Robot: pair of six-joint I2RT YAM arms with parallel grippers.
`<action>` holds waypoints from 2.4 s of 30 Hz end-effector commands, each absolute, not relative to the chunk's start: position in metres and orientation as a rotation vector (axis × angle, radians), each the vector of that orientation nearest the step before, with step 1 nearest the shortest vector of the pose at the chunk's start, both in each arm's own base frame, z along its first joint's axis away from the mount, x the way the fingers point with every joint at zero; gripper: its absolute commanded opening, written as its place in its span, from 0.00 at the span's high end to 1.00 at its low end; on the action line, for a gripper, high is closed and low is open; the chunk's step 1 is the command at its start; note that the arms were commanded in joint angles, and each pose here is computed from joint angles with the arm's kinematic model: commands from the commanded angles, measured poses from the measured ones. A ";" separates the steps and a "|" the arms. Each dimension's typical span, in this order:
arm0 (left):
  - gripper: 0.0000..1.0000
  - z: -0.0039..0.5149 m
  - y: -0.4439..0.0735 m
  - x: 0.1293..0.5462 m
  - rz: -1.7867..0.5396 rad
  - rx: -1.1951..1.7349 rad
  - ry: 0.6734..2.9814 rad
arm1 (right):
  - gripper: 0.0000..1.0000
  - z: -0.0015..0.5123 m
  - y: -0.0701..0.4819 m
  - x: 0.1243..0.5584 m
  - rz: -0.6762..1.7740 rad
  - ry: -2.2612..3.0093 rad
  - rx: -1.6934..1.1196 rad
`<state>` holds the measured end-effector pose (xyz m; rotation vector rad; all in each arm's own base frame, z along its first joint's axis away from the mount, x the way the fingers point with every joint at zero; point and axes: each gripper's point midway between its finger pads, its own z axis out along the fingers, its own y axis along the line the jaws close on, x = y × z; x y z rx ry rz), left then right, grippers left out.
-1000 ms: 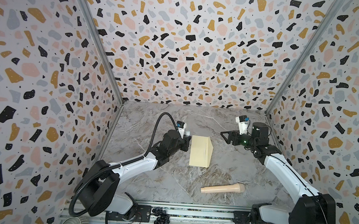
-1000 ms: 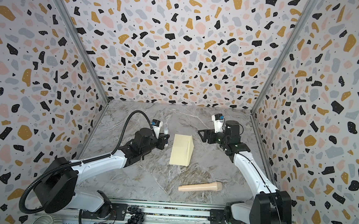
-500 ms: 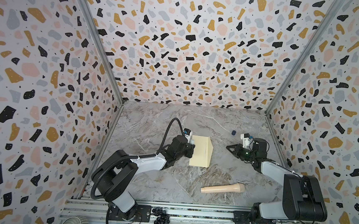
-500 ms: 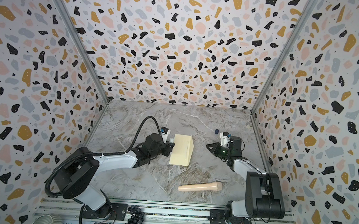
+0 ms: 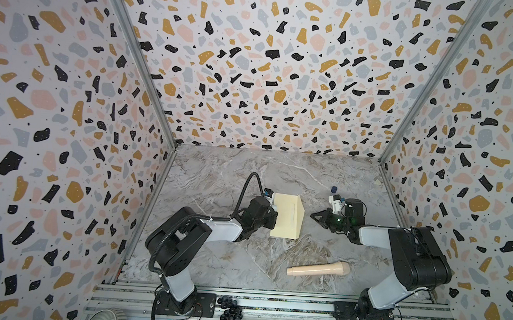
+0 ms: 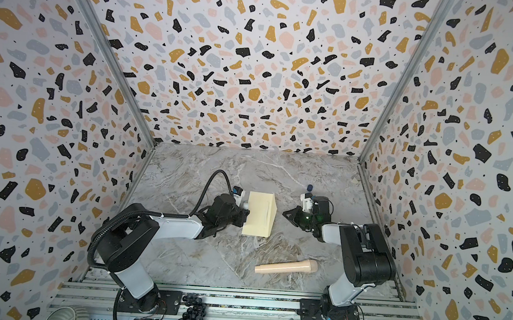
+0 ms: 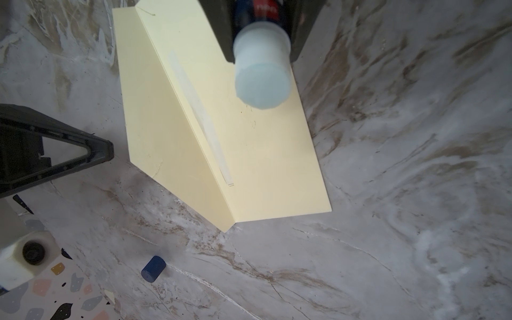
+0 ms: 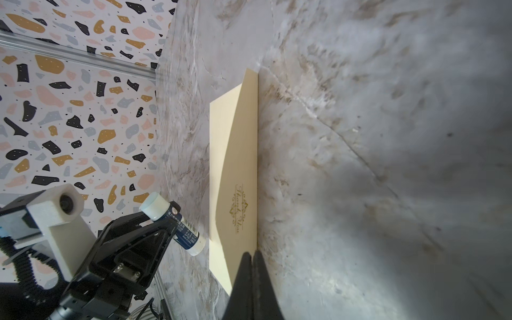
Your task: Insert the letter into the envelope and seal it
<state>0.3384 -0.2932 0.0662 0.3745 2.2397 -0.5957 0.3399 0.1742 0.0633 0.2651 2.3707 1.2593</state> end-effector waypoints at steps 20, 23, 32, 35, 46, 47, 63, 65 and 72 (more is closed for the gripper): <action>1.00 0.057 -0.298 0.340 -0.607 0.381 2.229 | 1.00 0.075 0.230 0.357 1.376 2.327 0.171; 1.00 0.056 -0.299 0.340 -0.606 0.385 2.231 | 1.00 0.073 0.236 0.356 1.387 2.333 0.164; 1.00 0.054 -0.298 0.340 -0.602 0.386 2.235 | 1.00 0.067 0.251 0.355 1.405 2.357 0.136; 1.00 0.053 -0.298 0.339 -0.603 0.388 2.237 | 1.00 0.065 0.255 0.355 1.406 2.364 0.130; 1.00 0.054 -0.298 0.340 -0.601 0.391 2.237 | 1.00 0.049 0.262 0.353 1.395 2.408 0.127; 1.00 0.054 -0.298 0.340 -0.601 0.391 2.238 | 1.00 0.048 0.262 0.353 1.392 2.412 0.127; 1.00 0.061 -0.305 0.344 -0.627 0.387 2.225 | 1.00 0.019 0.263 0.349 1.194 2.547 0.071; 1.00 0.065 -0.308 0.346 -0.633 0.387 2.217 | 1.00 0.015 0.262 0.347 1.159 2.563 0.063; 1.00 0.082 -0.317 0.362 -0.654 0.365 2.179 | 1.00 0.006 0.258 0.342 1.096 2.601 0.040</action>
